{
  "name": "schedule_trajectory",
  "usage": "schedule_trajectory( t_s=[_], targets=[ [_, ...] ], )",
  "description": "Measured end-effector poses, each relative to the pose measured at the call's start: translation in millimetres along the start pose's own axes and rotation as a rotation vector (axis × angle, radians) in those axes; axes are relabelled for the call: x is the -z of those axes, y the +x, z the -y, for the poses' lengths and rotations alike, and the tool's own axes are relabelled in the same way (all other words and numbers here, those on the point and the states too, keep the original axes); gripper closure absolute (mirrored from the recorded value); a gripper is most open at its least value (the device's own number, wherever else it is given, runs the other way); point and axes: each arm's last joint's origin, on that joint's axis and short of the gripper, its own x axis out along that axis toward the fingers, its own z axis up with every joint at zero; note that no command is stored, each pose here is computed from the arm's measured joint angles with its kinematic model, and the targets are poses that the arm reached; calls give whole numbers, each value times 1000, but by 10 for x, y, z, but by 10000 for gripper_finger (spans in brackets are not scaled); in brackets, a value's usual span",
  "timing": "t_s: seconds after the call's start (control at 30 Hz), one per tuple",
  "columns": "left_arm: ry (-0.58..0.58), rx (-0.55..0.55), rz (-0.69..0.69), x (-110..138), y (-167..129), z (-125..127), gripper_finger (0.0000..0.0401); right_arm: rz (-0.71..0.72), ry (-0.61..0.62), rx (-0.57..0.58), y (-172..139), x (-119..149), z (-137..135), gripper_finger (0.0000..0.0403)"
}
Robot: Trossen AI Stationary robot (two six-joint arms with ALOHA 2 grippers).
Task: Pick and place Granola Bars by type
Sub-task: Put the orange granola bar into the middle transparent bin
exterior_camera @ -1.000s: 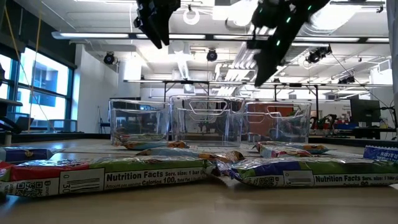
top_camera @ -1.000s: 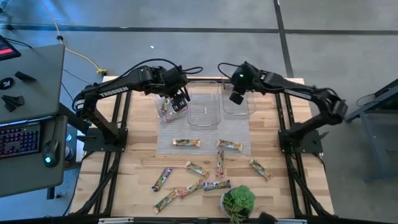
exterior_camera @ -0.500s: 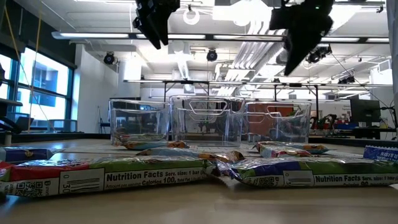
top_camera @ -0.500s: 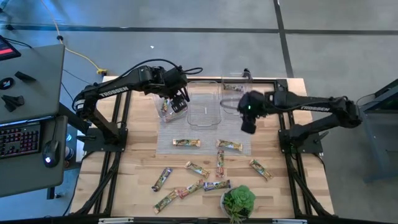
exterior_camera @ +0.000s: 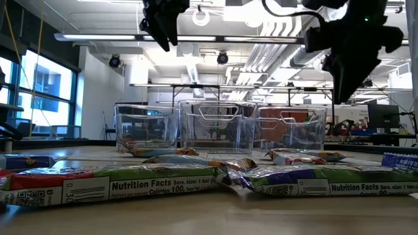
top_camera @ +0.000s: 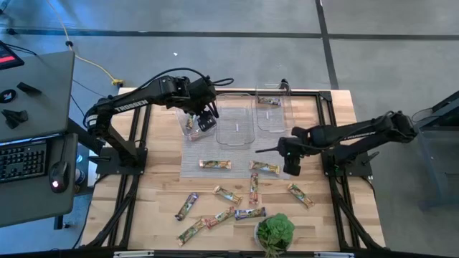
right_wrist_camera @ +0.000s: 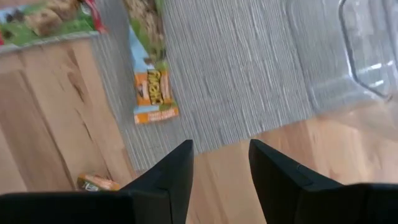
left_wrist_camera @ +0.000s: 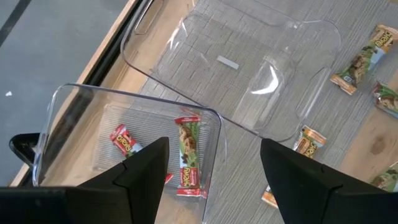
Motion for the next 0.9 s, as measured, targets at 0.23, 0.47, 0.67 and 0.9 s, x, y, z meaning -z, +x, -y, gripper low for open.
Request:
schedule_trajectory(
  t_s=[0.23, 0.47, 0.67, 0.9],
  targets=[
    [-3, 80, -18, 5, -1, 23, 153, 136, -154, -59, 175, 25, -169, 262],
    [1, 74, -41, 28, -1, 18, 153, 395, -324, -125, 535, 169, -347, 262],
    [2, 67, -46, 34, -1, 15, 153, 502, -204, -149, 741, 269, -273, 262],
    [2, 66, -45, 33, -1, 15, 153, 480, -238, -137, 915, 396, -201, 262]
  ],
)
